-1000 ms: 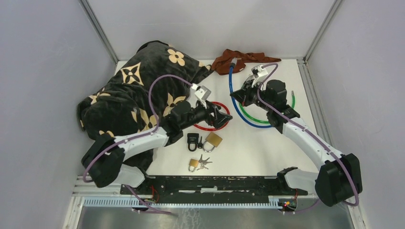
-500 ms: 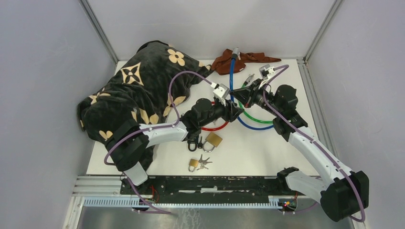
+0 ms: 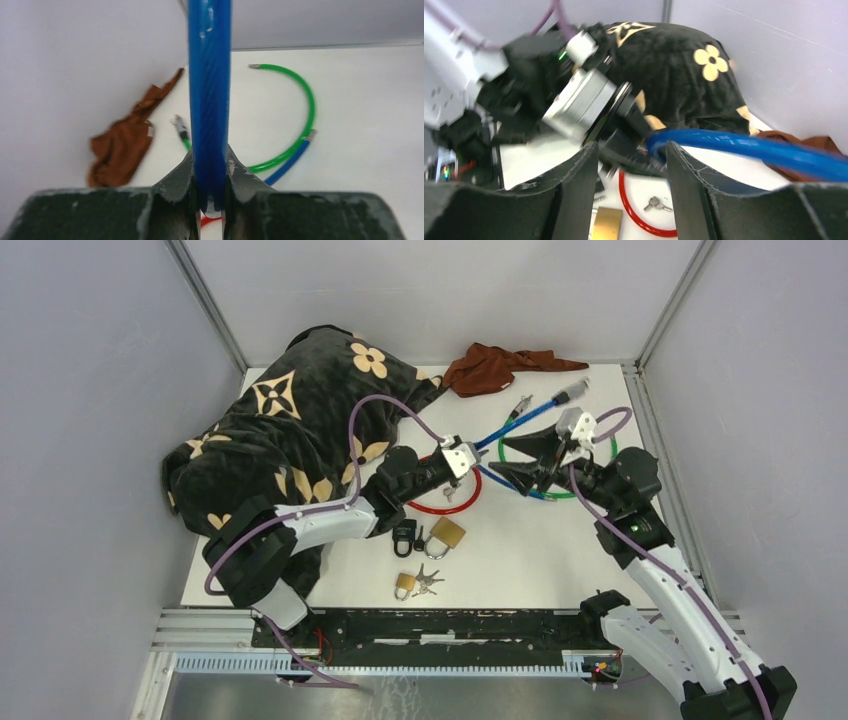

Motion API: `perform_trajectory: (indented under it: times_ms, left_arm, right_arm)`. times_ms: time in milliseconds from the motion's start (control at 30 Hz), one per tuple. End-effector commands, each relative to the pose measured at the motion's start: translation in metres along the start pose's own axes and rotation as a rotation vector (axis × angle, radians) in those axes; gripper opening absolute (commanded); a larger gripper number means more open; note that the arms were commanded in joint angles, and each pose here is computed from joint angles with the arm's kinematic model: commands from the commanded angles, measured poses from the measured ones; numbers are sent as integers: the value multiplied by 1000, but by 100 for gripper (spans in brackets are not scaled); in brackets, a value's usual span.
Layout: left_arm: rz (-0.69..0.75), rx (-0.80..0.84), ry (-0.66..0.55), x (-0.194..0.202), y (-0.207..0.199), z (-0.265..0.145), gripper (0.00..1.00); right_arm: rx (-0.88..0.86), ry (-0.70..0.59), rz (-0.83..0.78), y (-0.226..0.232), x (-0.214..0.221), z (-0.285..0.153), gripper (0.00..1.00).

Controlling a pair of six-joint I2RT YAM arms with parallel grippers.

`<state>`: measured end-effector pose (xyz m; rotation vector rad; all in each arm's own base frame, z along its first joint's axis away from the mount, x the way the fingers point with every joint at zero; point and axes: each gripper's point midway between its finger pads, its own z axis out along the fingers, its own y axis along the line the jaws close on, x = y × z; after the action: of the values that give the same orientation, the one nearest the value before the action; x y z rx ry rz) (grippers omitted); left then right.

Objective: Lock with the key
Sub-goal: Lock the lock.

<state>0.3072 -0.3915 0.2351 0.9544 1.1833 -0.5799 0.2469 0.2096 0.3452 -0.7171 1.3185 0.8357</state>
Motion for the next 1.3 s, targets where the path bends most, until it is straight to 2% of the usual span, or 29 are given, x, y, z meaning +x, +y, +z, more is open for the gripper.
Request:
perform_trajectory:
  times_ms: [0,133,200,400,467,533,667,733,967,1167,1267]
  left_arm:
    - [516,-3,-233,-74,43,-13,2]
    - [878,96,-280,-71,40,-25,2]
    - [997,135,-305,-70,36,-30,2]
    - [1205,290,-399,-53,3,-48,2]
    - [1235,342,-420,-46,-9,-54,2]
    - [1252,383,-443,-41,-18,-60,2]
    - [1287,436,-502,-39,-32,-69,2]
    - [1285,465,-515,-37,-38,-73,2]
    - [1310,497,-529,-35,-46,-83,2]
    - [1320,515,-546,-32,-53,-90,2]
    - [1317,515,-547,-33,-52,-90,2]
  right_arm:
    - [-265,57,-155,45,27,-21,59]
    - [-622,36,-223,109,18,-55,65]
    - [-673,40,-272,119,6,-65,67]
    - [-688,4,-299,131,-51,-70,69]
    - [-593,-4,-280,117,-65,-57,70]
    - [-402,49,-260,83,-62,-39,71]
    - [-57,271,-273,-5,-5,-15,72]
    - [55,343,-277,-38,25,-9,72]
    - [-91,413,-323,-60,111,27,75]
    - [-131,412,-368,-80,148,52,78]
    - [-145,440,-333,-88,169,62,78]
